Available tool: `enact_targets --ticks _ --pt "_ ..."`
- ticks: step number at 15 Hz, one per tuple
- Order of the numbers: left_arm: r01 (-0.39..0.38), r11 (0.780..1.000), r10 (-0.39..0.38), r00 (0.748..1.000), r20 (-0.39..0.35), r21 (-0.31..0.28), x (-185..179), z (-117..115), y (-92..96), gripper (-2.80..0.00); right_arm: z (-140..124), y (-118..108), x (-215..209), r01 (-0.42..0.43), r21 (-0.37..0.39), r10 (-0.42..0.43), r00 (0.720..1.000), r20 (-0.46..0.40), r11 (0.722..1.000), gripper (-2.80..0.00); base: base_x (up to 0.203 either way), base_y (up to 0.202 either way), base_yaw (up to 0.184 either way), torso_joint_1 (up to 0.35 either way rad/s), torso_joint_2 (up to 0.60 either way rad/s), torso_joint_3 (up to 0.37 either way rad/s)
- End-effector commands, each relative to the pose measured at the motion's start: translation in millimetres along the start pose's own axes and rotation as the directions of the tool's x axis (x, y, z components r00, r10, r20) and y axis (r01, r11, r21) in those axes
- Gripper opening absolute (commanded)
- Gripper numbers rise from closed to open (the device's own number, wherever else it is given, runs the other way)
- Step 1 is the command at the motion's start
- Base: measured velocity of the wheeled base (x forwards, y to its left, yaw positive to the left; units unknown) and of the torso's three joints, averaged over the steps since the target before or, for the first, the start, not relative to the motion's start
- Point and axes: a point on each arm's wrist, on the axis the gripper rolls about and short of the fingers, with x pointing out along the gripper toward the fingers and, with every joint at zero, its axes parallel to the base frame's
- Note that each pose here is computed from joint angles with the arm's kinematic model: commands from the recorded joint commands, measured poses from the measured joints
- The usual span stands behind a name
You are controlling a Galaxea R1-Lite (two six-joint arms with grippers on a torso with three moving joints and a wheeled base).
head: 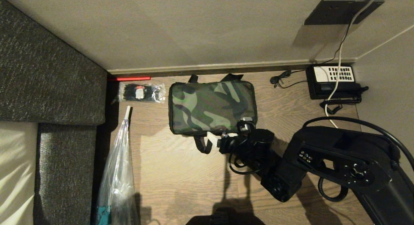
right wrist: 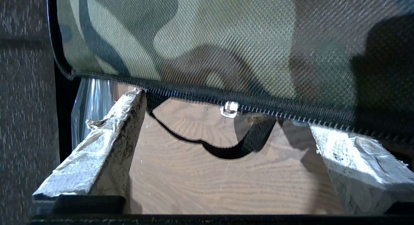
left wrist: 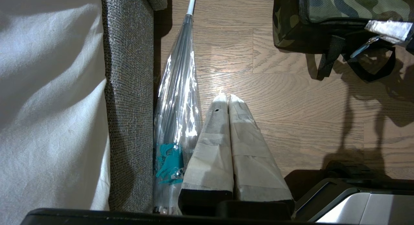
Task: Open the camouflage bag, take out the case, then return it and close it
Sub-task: Open the top of the storage box
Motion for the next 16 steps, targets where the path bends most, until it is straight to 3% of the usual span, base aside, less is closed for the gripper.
enact_targets --ticks 1,8,9,16 --pt "0.0 1.0 0.0 1.0 0.003 -0.001 -0.2 -0.2 0.0 -2.8 -1.2 0.3 0.3 -0.004 -0.001 0.004 1.0 0.003 1.0 0.0 0.0 0.0 0.0 0.0 0.0 0.0" --pt "0.0 1.0 0.0 1.0 0.001 -0.001 -0.1 -0.1 0.0 -2.8 4.8 2.6 -1.6 -0.006 0.029 0.006 1.0 0.014 1.0 0.0 0.0 0.0 0.0 0.0 0.0 0.0" --pt "0.0 1.0 0.0 1.0 0.001 -0.001 -0.1 -0.1 0.0 -2.8 5.1 2.7 -1.8 -0.006 0.031 0.006 1.0 0.014 0.999 -2.8 0.0 0.0 0.0 0.0 0.0 0.0" --pt "0.0 1.0 0.0 1.0 0.001 -0.001 -0.1 -0.1 0.0 -2.8 2.2 1.6 -0.1 -0.011 0.017 0.01 1.0 0.018 1.0 -2.8 0.0 0.0 0.0 0.0 0.0 0.0"
